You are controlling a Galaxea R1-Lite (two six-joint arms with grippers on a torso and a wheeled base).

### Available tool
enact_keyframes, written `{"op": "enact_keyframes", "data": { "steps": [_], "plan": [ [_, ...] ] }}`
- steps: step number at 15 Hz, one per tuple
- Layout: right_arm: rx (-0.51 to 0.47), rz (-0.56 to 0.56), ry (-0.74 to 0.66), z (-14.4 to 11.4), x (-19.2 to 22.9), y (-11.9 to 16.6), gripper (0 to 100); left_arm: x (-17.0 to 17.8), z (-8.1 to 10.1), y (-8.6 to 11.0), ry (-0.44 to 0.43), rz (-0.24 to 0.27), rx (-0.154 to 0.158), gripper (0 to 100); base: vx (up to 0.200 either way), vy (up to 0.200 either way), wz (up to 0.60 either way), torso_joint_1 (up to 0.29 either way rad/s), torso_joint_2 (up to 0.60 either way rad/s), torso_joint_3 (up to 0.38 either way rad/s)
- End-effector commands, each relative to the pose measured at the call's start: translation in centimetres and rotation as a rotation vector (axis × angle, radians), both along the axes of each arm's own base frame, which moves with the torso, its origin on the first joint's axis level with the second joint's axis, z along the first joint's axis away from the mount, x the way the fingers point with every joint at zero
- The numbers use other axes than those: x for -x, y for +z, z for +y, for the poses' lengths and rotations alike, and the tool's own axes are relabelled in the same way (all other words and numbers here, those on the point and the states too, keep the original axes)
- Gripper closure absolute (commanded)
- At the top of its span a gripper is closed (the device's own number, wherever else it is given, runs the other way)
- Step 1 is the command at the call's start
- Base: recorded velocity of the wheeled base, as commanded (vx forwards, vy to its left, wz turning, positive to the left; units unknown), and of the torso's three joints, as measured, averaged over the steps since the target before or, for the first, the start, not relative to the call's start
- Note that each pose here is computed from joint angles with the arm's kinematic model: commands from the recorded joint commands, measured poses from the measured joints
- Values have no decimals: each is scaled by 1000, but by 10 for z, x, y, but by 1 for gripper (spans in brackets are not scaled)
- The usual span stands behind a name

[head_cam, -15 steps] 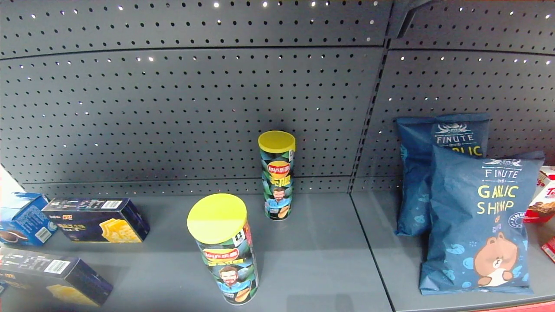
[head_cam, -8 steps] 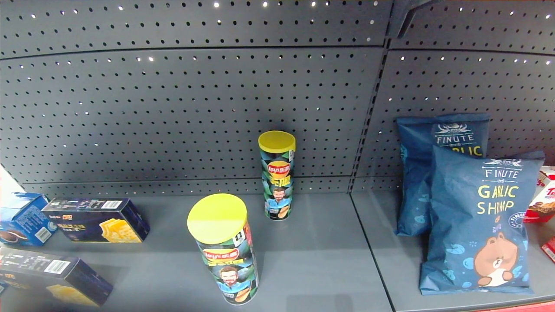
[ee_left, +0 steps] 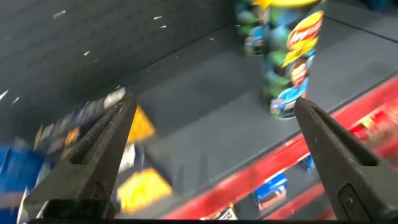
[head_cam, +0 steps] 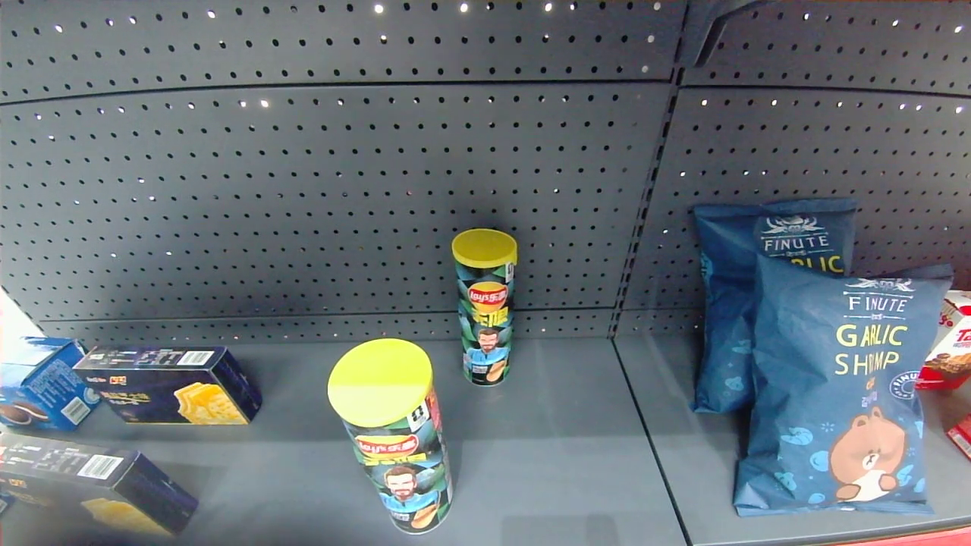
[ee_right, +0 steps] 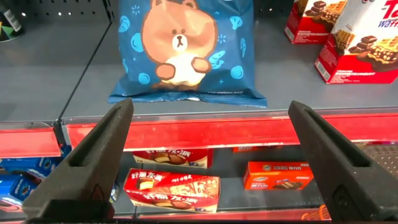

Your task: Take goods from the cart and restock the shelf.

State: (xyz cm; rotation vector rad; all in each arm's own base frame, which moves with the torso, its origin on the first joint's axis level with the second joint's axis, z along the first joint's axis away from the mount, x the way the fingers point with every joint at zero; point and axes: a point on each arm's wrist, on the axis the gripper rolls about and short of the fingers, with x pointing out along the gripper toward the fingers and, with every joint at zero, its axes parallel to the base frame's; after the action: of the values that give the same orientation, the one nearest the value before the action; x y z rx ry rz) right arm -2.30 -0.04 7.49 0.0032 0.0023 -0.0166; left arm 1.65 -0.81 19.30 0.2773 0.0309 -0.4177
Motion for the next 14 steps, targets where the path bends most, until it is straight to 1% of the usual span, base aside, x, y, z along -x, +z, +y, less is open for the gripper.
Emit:
{"op": "enact_keyframes", "data": {
  "steps": [1,2,3,4,5,6,7,8,10,11,13,14],
  "plan": [
    [0,2,0,0,0,0,0,-76,-22,29,-125,131,-67,0,0,0,0,0,0,0],
    [0,2,0,0,0,0,0,-90,-26,31,-149,132,-61,0,0,0,0,0,0,0],
    [0,2,0,0,0,0,0,-116,-34,28,-176,165,-58,0,0,0,0,0,0,0],
    [0,2,0,0,0,0,0,-126,-36,23,-171,212,-50,0,0,0,0,0,0,0],
    [0,2,0,0,0,0,0,-134,-38,15,-162,273,-19,0,0,0,0,0,0,0],
    [0,2,0,0,0,0,0,-136,-39,12,-160,297,-9,0,0,0,0,0,0,0],
    [0,2,0,0,0,0,0,-143,-41,2,-155,348,-16,0,0,0,0,0,0,0],
    [0,2,0,0,0,0,0,-151,-42,-6,-137,387,-31,0,0,0,0,0,0,0],
    [0,2,0,0,0,0,0,-157,-43,-12,-86,414,-54,0,0,0,0,0,0,0],
    [0,2,1,0,0,0,0,-163,-45,-18,-65,440,-73,0,0,0,0,0,0,0],
    [0,2,0,0,0,0,0,-169,-46,-22,-43,457,-100,0,0,0,0,0,0,0],
    [0,2,0,0,0,0,0,-169,-45,-24,-22,460,-122,0,0,0,0,0,0,0]
  ]
}}
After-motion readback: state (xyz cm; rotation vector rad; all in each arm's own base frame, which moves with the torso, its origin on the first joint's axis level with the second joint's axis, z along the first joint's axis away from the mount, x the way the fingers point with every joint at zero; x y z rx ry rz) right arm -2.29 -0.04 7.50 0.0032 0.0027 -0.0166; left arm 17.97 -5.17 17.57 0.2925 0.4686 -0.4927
